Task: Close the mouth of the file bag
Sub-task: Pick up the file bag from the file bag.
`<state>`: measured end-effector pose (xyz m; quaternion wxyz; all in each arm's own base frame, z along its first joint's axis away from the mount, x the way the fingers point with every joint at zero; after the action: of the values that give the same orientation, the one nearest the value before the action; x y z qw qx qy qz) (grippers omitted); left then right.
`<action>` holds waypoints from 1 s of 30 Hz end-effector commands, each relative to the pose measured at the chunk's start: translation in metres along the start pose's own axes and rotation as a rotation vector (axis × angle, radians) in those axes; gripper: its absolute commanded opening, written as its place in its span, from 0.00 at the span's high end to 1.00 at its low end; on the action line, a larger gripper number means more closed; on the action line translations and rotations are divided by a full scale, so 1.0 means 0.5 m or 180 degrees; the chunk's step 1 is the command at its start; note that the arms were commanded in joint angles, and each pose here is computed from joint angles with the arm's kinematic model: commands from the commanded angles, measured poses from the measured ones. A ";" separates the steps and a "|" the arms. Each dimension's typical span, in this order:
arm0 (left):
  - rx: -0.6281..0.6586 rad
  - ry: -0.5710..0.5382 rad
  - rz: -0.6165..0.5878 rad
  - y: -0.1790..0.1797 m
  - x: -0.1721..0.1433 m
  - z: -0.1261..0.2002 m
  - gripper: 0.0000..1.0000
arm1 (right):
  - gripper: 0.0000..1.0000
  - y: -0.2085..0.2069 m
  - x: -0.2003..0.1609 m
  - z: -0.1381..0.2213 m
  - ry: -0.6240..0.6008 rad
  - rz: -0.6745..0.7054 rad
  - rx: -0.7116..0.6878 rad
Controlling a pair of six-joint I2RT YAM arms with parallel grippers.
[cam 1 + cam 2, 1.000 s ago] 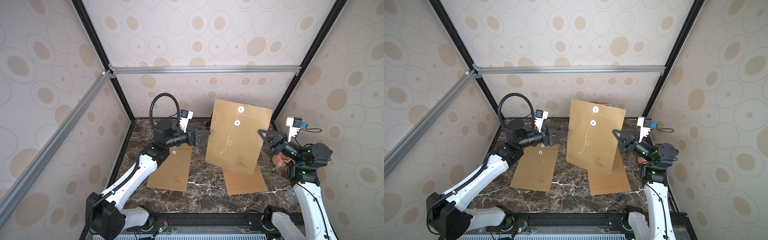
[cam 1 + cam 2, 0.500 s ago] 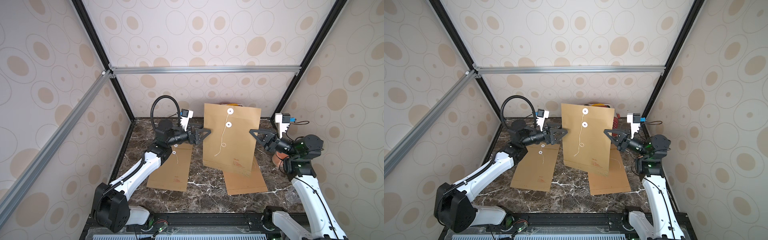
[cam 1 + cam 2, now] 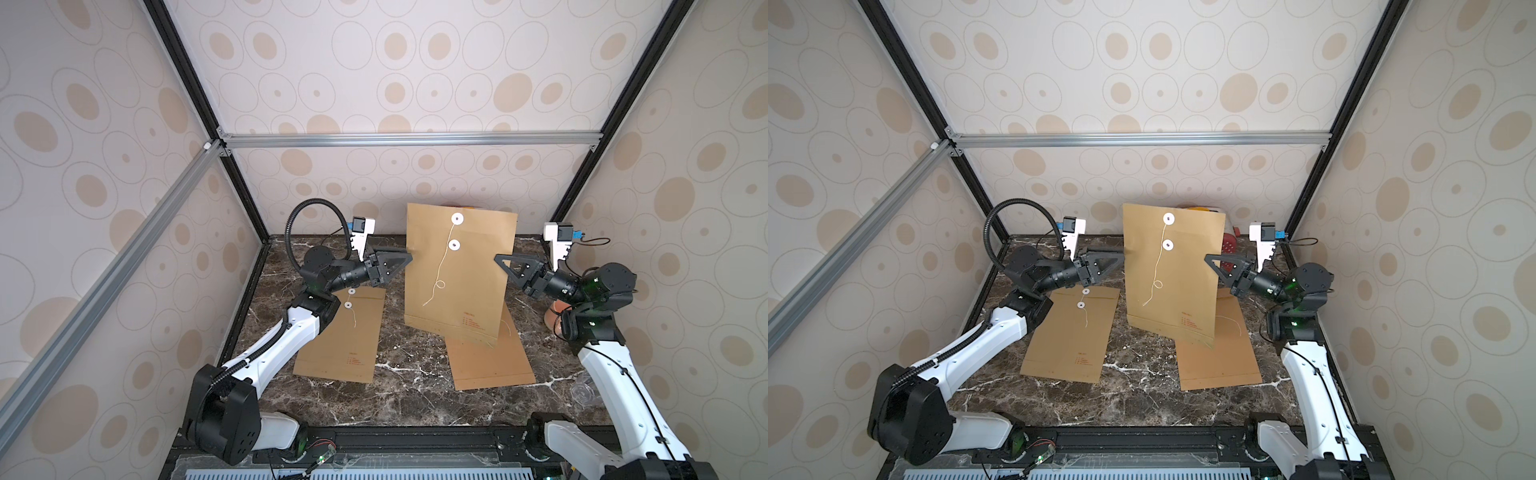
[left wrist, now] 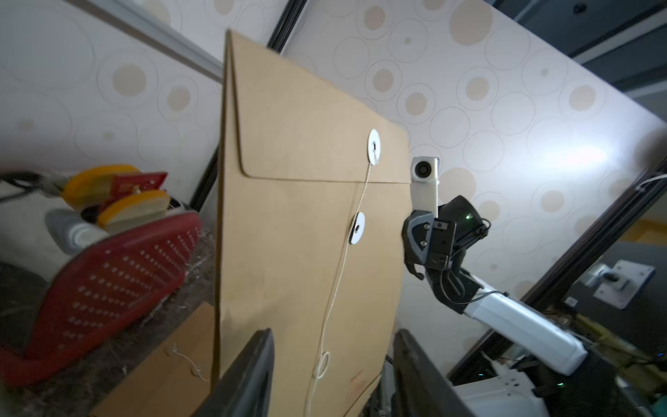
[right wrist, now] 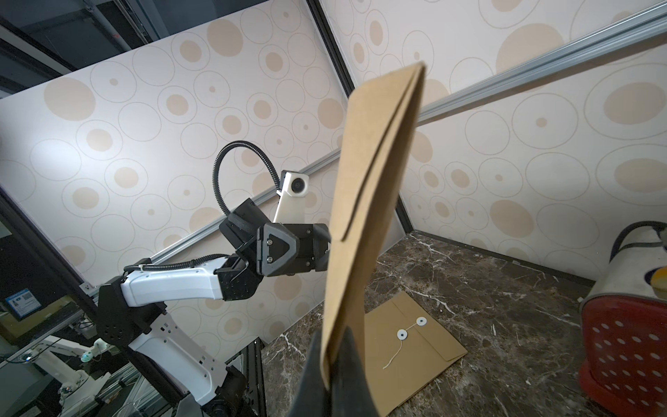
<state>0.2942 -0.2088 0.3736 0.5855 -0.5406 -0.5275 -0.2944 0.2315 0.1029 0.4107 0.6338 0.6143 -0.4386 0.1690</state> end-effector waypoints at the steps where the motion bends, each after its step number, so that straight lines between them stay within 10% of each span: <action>1: 0.0177 0.0123 -0.0081 -0.002 0.007 0.005 0.34 | 1.00 0.044 0.019 -0.002 -0.0051 0.0235 0.0130; 14: 0.0099 -0.0070 -0.0261 -0.024 0.027 0.017 0.18 | 1.00 0.083 0.008 -0.014 -0.0013 0.0258 0.0239; 30: -0.0294 -0.0238 -0.0142 -0.045 0.047 0.011 0.56 | 1.00 0.049 0.029 -0.035 -0.0025 0.0177 0.0160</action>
<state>0.2816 -0.2048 0.3931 0.5546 -0.5579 -0.5400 -0.2993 0.2296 0.1182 0.4263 0.6271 0.6211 -0.4337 0.1812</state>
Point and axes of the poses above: each gripper's point midway between its finger pads, its own z axis back along the fingers, its own y axis along the line the jaws close on, x = y × z, the point moved 7 cm from there along z, back along the fingers, and after that the axes turned 15 degrees about -z, right-handed, at the moved point
